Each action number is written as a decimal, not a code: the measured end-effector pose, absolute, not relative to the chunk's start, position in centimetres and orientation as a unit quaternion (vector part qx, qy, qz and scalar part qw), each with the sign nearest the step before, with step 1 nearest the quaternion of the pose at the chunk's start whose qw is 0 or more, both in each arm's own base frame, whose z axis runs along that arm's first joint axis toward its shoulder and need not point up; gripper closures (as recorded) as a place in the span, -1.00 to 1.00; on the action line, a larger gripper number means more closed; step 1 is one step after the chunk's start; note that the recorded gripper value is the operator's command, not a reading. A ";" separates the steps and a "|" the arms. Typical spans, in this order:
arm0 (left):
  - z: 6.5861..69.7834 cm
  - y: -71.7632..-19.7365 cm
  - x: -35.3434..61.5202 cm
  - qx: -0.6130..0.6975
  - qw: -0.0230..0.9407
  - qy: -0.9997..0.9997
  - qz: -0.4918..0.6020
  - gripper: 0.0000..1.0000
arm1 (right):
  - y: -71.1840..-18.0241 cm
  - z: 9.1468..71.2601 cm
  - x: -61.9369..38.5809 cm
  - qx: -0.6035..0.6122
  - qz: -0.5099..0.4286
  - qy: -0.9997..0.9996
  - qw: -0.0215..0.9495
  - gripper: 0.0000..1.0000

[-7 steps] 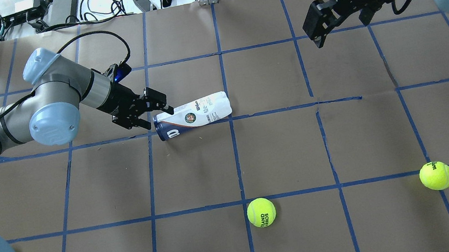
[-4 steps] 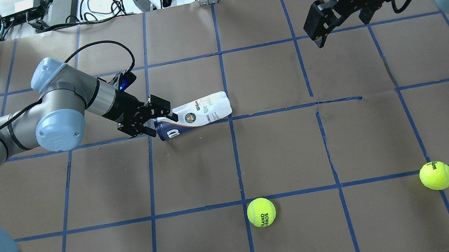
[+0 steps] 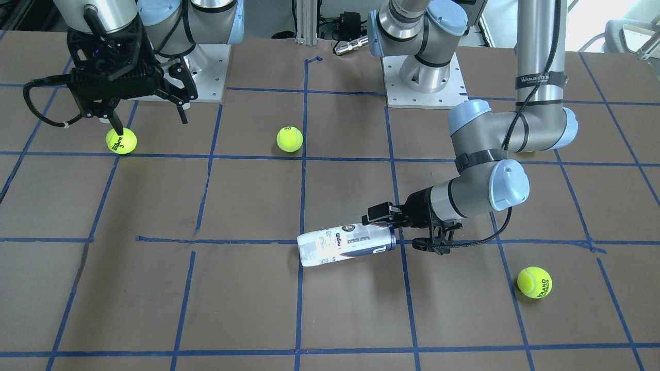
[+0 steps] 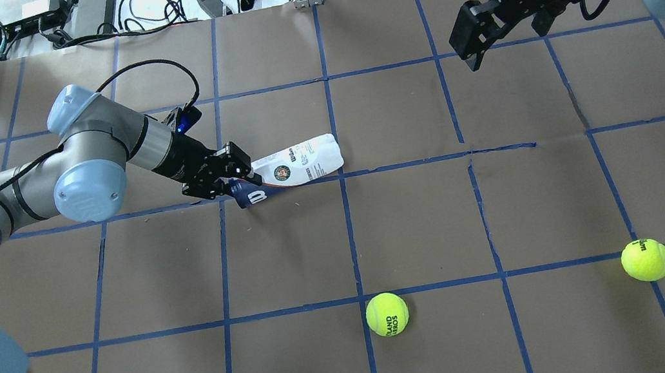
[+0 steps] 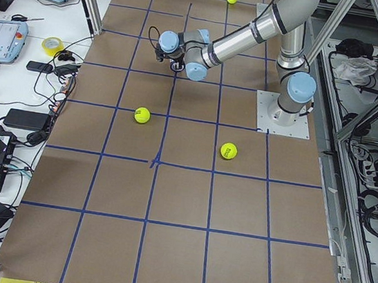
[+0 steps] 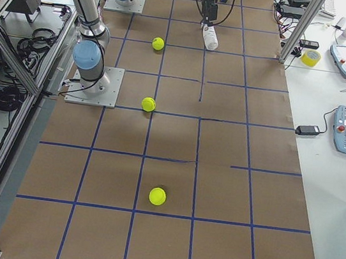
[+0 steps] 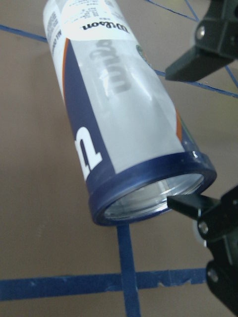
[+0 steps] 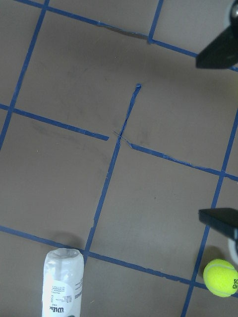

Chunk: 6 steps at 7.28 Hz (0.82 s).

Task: Lift up tennis ball bucket
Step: 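Grip the can's blue rim with the left gripper and tilt it upward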

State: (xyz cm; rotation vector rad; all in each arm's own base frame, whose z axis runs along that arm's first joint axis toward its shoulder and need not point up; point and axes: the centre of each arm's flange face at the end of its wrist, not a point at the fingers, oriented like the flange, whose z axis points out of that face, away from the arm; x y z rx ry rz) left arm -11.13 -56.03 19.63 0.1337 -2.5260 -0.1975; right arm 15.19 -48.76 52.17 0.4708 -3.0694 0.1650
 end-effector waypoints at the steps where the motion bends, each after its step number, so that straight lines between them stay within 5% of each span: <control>1: 20.3 -56.6 -11.2 0.055 0.304 -0.949 -0.068 1.00 | -48.7 52.2 15.2 0.151 0.053 -0.987 0.016 -1.00; 6: 28.7 -61.7 -10.1 0.080 0.252 -0.964 -0.016 1.00 | -48.5 52.2 15.2 0.152 0.049 -0.987 0.016 -1.00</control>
